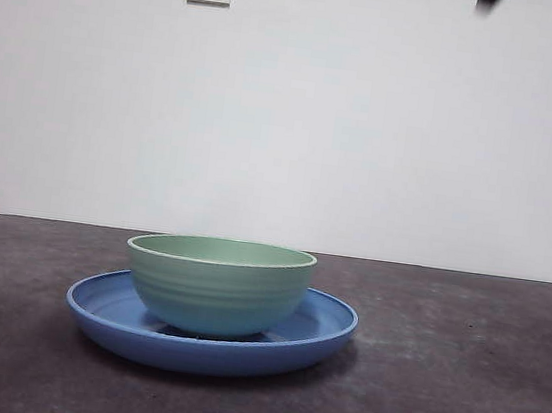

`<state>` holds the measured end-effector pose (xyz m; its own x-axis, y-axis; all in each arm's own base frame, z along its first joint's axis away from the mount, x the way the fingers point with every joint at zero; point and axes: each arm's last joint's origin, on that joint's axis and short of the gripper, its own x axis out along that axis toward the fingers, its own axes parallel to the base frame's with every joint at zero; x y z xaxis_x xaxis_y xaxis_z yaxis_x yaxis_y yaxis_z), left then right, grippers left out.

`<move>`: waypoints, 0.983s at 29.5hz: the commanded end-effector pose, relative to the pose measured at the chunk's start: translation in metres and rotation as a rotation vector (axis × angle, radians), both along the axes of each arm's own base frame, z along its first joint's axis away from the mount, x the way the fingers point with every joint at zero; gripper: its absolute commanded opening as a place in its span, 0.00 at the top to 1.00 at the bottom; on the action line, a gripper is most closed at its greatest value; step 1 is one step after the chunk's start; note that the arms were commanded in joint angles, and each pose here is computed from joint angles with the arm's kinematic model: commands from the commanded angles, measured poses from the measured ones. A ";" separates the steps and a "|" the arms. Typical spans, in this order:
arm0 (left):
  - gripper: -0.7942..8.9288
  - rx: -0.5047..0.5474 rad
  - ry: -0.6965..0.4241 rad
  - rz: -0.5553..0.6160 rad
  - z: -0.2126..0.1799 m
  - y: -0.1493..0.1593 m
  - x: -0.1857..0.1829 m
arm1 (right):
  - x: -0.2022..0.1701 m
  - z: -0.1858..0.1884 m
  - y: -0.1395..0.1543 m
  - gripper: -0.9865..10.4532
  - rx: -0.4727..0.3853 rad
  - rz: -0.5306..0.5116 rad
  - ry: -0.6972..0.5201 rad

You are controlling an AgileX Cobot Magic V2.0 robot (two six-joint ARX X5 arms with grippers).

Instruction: Place the green bowl on the blue plate

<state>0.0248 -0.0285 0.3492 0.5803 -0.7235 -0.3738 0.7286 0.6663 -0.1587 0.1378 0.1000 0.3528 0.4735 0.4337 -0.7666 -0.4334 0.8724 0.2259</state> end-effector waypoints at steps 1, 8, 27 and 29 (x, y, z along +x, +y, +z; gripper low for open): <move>0.37 -0.013 -0.020 -0.003 0.004 0.001 -0.001 | -0.026 0.014 -0.006 0.42 0.028 0.069 -0.068; 0.37 -0.013 -0.019 -0.002 0.004 0.001 -0.001 | -0.074 0.025 -0.034 0.39 0.072 0.151 -0.128; 0.44 -0.007 -0.013 -0.003 0.004 0.001 -0.001 | -0.103 0.001 -0.062 0.39 0.157 0.168 -0.215; 0.54 -0.008 -0.012 -0.002 0.004 0.001 -0.001 | -0.102 0.004 -0.060 0.39 0.178 0.168 -0.238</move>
<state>0.0246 -0.0284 0.3487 0.5784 -0.7222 -0.3794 0.7281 0.6667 -0.1593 0.0353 0.0383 0.3531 0.5382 0.6245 -0.5660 -0.6172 0.7493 0.2398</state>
